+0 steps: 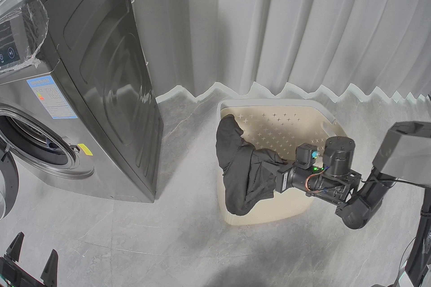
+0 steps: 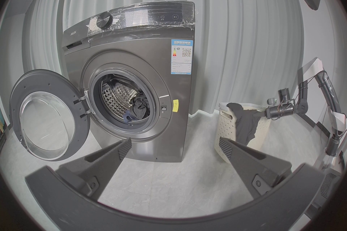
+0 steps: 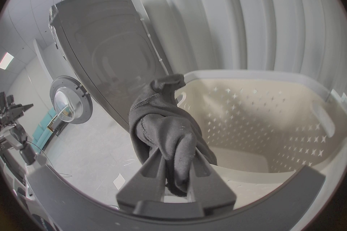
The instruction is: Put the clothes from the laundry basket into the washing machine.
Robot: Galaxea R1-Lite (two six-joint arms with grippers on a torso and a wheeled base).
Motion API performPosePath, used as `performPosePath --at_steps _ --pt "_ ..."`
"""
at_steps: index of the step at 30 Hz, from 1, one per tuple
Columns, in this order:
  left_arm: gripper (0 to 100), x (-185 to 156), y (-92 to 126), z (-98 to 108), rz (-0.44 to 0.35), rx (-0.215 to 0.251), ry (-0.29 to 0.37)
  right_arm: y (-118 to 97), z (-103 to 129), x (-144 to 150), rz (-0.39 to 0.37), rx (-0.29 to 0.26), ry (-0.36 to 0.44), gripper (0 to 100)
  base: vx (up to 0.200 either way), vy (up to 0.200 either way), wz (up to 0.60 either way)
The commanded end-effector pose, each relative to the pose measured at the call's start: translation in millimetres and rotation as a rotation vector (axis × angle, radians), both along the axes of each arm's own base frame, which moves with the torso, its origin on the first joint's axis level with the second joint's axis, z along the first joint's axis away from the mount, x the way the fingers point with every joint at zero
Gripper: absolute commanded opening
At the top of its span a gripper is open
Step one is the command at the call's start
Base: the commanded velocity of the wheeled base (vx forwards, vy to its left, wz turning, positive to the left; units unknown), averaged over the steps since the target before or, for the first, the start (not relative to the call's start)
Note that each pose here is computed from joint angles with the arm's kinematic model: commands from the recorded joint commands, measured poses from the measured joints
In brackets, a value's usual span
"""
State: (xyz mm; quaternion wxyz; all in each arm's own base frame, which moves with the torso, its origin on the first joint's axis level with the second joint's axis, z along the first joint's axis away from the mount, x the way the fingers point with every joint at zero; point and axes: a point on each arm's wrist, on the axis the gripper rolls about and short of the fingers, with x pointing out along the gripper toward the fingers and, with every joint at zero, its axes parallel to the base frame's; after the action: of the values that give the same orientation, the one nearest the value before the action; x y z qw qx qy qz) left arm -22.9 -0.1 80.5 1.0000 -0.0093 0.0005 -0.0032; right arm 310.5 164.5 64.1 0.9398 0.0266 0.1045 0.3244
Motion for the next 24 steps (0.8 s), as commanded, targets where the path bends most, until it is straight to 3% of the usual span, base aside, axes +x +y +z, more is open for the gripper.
performPosePath --at_steps 1,5,7,14,24 --pt "100 0.0 0.0 -4.8 0.000 0.000 -0.001 -21.0 62.5 -48.5 0.012 0.067 -0.127 0 0.000 0.000 0.00" --pt "100 0.0 0.0 -4.8 0.000 0.002 -0.001 -27.9 68.8 -69.3 0.017 0.072 -0.127 0 0.000 0.000 0.00" --pt "100 0.0 0.0 -4.8 -0.001 0.005 -0.001 -30.5 56.1 -74.9 -0.001 0.053 -0.078 0 0.000 0.000 0.00" --pt "100 0.0 -0.1 -4.9 -0.003 0.005 0.001 -38.2 31.0 -60.4 -0.049 0.032 -0.058 0 0.000 0.000 0.00" --pt "100 0.0 -0.1 -4.8 -0.003 0.002 -0.001 -39.0 35.6 -60.8 -0.056 0.051 -0.079 0 0.000 0.000 0.00"
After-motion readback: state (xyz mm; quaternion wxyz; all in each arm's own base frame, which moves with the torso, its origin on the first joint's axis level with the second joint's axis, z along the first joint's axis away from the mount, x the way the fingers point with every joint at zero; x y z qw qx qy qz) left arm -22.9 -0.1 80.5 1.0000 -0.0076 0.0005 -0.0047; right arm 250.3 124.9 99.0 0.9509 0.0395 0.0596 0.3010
